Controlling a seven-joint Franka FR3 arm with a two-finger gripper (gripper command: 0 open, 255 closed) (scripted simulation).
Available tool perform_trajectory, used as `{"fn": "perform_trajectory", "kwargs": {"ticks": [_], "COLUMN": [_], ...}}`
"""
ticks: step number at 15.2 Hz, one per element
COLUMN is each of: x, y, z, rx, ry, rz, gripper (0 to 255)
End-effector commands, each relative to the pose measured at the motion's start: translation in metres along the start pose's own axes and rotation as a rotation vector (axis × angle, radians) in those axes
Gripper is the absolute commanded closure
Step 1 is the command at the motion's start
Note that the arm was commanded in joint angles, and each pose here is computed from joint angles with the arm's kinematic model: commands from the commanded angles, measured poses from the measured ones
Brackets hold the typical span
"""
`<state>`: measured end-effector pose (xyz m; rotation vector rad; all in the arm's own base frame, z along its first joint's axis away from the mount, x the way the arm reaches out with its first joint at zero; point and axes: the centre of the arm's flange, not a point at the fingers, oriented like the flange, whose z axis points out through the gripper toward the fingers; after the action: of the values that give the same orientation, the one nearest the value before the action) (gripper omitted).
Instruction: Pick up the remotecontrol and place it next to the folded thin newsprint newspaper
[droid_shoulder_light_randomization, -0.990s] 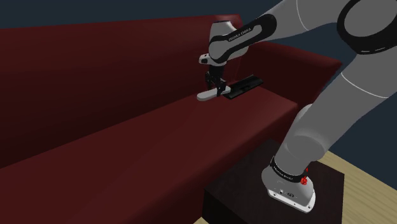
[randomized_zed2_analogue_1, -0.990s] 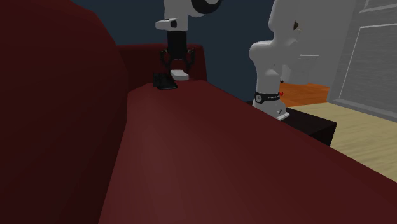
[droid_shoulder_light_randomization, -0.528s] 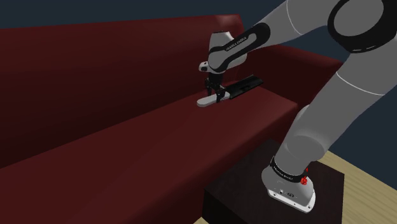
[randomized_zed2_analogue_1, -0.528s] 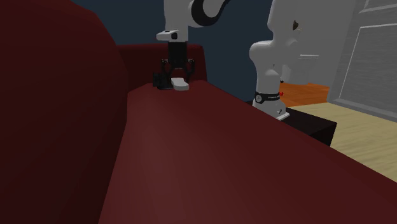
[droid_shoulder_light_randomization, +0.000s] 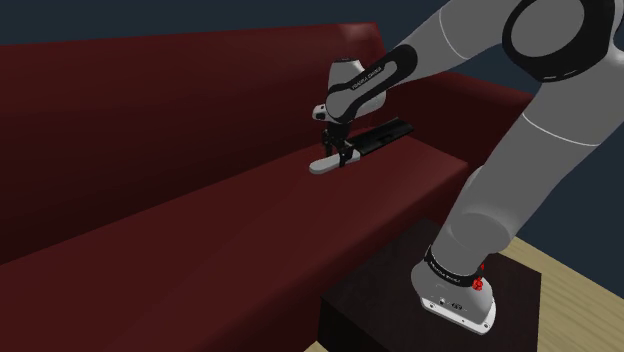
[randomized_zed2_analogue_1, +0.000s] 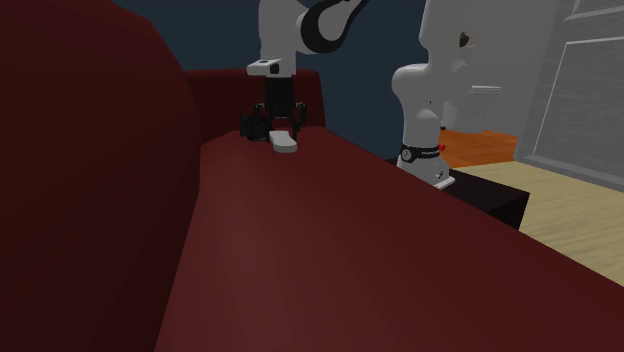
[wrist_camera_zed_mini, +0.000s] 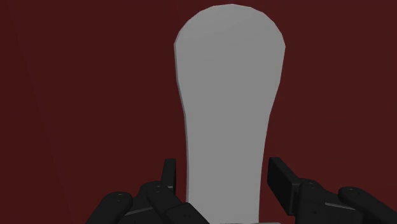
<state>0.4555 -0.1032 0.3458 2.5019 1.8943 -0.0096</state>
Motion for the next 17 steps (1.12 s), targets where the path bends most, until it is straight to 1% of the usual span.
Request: {"fn": "perform_trajectory", "kwargs": {"ticks": [1,3,4,9,13,17], "x": [0.000,0.000,0.000,0.000,0.000,0.000], "y": [0.000,0.000,0.000,0.000,0.000,0.000], "z": [0.000,0.000,0.000,0.000,-0.050,-0.050], "rx": [-0.001,-0.001,-0.001,-0.001,-0.001,-0.001], "ry": [0.000,0.000,0.000,0.000,0.000,0.000], "rz": [0.000,0.000,0.000,0.000,0.000,0.000], "gripper": [255,255,0,0,0,0]}}
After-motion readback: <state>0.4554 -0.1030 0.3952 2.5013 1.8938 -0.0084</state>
